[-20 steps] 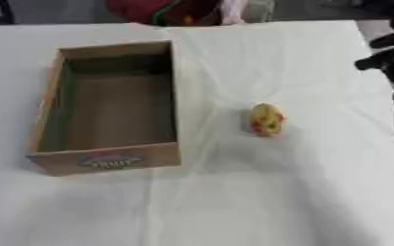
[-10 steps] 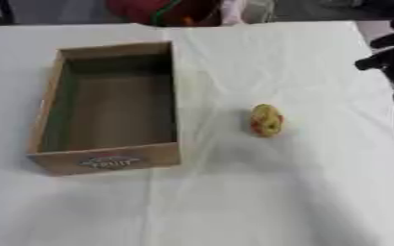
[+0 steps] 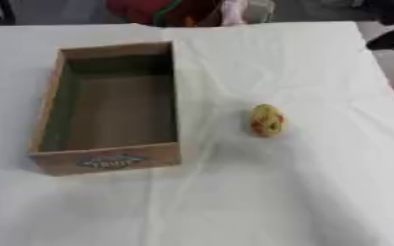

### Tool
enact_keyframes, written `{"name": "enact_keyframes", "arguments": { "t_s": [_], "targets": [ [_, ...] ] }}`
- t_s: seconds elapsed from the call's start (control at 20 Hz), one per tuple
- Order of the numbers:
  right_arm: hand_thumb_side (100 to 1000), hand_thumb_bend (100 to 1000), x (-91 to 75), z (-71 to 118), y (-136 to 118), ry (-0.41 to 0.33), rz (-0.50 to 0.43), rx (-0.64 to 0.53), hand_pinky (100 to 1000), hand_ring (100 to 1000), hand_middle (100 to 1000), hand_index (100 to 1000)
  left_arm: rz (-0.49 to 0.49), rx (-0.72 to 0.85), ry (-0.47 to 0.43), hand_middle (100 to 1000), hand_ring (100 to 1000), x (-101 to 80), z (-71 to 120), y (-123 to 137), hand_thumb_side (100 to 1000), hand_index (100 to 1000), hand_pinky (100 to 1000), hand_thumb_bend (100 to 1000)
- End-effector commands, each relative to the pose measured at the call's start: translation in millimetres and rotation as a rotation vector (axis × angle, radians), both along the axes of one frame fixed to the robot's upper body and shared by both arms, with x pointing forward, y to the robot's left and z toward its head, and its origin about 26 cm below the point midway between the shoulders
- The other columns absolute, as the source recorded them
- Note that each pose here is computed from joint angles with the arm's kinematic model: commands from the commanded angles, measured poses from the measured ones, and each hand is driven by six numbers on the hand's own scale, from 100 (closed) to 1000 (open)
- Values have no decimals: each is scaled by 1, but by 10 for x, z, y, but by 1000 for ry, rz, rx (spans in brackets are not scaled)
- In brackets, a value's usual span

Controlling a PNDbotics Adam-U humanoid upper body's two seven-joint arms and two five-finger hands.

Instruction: Pick up objects on the table and place them in the box.

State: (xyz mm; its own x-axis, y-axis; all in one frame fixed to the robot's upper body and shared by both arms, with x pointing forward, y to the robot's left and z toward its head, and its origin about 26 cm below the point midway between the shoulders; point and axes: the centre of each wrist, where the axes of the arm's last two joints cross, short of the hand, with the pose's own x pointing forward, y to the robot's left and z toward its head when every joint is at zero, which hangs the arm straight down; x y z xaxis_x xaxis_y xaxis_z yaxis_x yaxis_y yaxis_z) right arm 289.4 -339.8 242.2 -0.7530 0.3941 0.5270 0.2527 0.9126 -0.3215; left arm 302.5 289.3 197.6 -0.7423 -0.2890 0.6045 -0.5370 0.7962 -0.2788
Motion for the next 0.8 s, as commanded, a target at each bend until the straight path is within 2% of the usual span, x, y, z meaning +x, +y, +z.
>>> {"name": "enact_keyframes", "arguments": {
  "t_s": [0.05,0.4,0.65,0.8],
  "targets": [
    [803,100,-34,231,8,-22,-76,-155,641,572,656,831,2,21,-23,485,394,-31,70,15,853,675,378,100],
    [888,100,-34,574,77,41,-245,-510,683,638,730,867,-7,24,-18,485,394,-32,61,6,854,675,378,100],
    [972,184,-57,781,122,110,-345,-737,706,690,771,882,-12,27,-13,485,393,-33,54,1,853,674,378,100],
    [972,242,-62,848,163,151,-373,-846,714,711,787,893,-18,29,-11,485,394,-32,53,-6,853,675,378,100]
  ]
}}
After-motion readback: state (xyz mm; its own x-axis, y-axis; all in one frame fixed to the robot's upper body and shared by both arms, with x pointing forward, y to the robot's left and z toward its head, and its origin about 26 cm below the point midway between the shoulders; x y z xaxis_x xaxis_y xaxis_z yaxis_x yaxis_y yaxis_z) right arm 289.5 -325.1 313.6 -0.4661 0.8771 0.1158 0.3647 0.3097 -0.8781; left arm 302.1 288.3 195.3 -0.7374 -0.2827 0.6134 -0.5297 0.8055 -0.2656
